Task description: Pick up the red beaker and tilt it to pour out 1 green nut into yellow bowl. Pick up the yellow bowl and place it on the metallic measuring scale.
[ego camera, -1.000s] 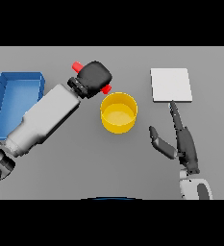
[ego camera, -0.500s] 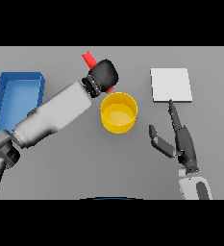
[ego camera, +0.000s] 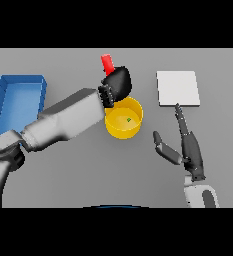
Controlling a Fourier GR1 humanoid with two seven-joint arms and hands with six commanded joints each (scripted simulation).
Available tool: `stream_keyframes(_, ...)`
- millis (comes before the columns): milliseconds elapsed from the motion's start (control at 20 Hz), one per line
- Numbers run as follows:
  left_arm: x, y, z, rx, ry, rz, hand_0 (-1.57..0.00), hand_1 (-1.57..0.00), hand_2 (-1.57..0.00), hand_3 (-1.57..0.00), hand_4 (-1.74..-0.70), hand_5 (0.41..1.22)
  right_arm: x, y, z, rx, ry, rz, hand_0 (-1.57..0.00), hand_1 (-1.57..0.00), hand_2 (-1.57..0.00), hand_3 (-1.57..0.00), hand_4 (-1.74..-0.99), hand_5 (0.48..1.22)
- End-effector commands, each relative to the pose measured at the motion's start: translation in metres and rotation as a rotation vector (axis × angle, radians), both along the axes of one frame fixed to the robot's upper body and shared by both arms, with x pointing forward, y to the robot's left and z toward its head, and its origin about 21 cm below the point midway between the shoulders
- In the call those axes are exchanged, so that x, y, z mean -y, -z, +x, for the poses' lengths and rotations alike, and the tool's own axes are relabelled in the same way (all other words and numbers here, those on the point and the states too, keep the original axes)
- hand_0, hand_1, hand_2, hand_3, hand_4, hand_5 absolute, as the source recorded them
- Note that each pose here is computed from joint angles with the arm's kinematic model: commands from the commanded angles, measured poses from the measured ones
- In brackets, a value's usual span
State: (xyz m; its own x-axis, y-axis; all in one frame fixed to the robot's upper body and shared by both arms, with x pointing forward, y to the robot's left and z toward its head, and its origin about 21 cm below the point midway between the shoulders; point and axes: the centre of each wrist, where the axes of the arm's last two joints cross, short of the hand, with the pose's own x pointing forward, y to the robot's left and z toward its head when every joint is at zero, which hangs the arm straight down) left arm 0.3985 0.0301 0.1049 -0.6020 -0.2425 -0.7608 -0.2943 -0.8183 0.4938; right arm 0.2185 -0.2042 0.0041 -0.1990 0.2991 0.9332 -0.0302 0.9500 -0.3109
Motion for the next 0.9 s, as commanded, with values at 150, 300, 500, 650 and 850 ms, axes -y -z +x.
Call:
stream_keyframes(150, 0.017, -0.006, 0.001, 0.045, 0.051, 0.163, -1.57, -1.57, -1.57, -1.57, -1.73, 1.221, 0.000, 0.001, 0.001, 0.013, 0.002, -0.010, 0.00, 0.00, 0.00, 0.00, -1.059, 0.672)
stream_keyframes(300, 0.027, -0.006, -0.001, 0.069, 0.065, 0.199, -1.57, -1.57, -1.57, -1.57, -1.73, 1.221, -0.001, -0.002, 0.001, 0.013, 0.001, -0.008, 0.00, 0.00, 0.00, 0.00, -1.041, 0.683)
stream_keyframes(500, 0.022, -0.048, 0.018, 0.096, 0.053, 0.141, -1.57, -1.57, -1.57, -1.57, -1.73, 1.221, 0.001, -0.002, 0.000, 0.017, -0.009, 0.003, 0.00, 0.00, 0.00, 0.00, -1.035, 0.685)
stream_keyframes(650, 0.012, -0.088, 0.035, 0.126, -0.011, 0.069, -1.57, -1.57, -1.57, -1.57, -1.73, 1.221, -0.001, -0.001, -0.002, 0.030, -0.003, -0.028, 0.00, 0.00, 0.00, 0.00, -1.023, 0.682)
stream_keyframes(850, -0.017, -0.140, 0.059, 0.121, -0.136, -0.144, -1.57, -1.57, -1.57, -1.22, -1.73, 1.221, -0.002, -0.005, 0.002, -0.004, 0.001, -0.008, 0.00, 0.00, 0.00, 0.00, -1.009, 0.676)
